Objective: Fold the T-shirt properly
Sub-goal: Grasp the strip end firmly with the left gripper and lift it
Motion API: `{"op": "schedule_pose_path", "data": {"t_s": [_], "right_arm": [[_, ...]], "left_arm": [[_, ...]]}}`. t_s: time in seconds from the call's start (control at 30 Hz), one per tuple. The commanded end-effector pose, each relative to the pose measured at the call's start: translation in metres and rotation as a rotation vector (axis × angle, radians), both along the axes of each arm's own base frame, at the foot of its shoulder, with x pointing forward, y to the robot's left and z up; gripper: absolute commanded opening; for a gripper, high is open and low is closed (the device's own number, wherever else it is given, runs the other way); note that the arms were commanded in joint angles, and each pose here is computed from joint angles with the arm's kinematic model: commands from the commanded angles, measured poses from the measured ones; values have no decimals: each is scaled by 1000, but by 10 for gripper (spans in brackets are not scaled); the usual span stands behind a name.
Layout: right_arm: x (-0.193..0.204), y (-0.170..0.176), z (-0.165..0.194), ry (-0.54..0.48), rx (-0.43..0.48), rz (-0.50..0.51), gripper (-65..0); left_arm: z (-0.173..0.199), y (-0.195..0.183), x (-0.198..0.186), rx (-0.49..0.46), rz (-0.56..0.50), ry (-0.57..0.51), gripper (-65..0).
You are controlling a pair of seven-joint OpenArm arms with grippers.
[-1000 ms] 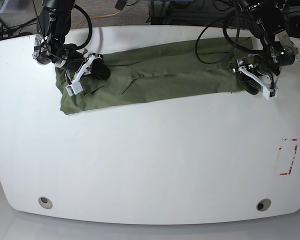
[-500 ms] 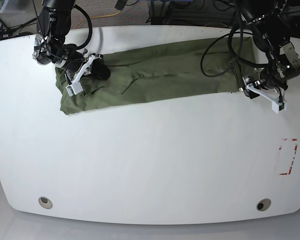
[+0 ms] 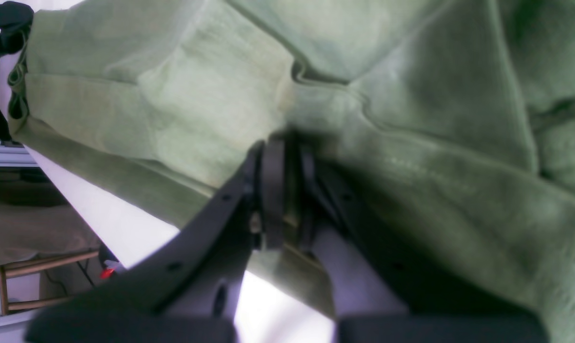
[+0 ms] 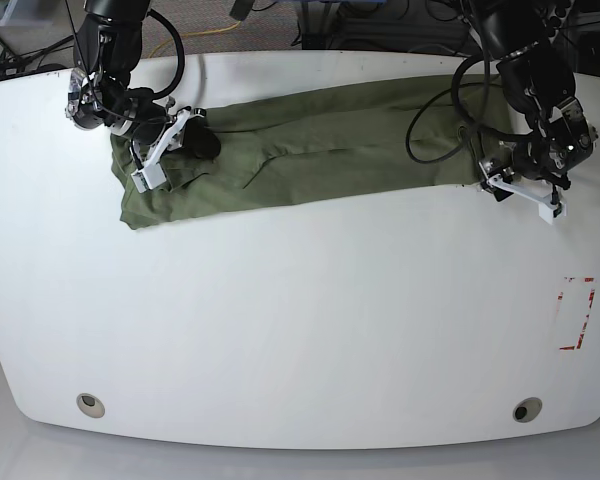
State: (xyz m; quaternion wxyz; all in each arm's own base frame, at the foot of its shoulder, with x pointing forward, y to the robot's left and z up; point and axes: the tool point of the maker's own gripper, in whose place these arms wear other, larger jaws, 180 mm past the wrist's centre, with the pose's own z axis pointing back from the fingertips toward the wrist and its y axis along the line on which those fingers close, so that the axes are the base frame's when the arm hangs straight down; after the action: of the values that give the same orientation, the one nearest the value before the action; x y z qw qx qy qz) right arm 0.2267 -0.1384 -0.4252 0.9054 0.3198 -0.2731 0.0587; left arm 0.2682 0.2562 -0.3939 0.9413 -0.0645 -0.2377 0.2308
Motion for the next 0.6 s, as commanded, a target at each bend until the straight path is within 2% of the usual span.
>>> {"op": "schedule_pose_path", "data": {"t_s": [0.0, 0.1, 0.13, 0.2, 0.3, 0.33, 0.57], "right_arm": [[-3, -6, -4, 21, -43, 15, -615], [-2, -6, -4, 20, -43, 15, -615], [0, -6, -3, 15, -43, 15, -615], [3, -6, -1, 7, -43, 15, -615], [5, -6, 0, 4, -43, 15, -615], [5, -6, 0, 4, -43, 15, -615], [5, -6, 0, 3, -43, 14, -615]], "left_arm": [[12, 4, 13, 14, 2, -48, -282], [12, 5, 13, 13, 4, -48, -289], [13, 5, 13, 15, 3, -51, -317], [13, 6, 14, 16, 7, -56, -407], [13, 7, 15, 23, 12, -70, -607], [13, 7, 15, 24, 11, -71, -636], [13, 9, 13, 27, 18, -71, -650]]}}
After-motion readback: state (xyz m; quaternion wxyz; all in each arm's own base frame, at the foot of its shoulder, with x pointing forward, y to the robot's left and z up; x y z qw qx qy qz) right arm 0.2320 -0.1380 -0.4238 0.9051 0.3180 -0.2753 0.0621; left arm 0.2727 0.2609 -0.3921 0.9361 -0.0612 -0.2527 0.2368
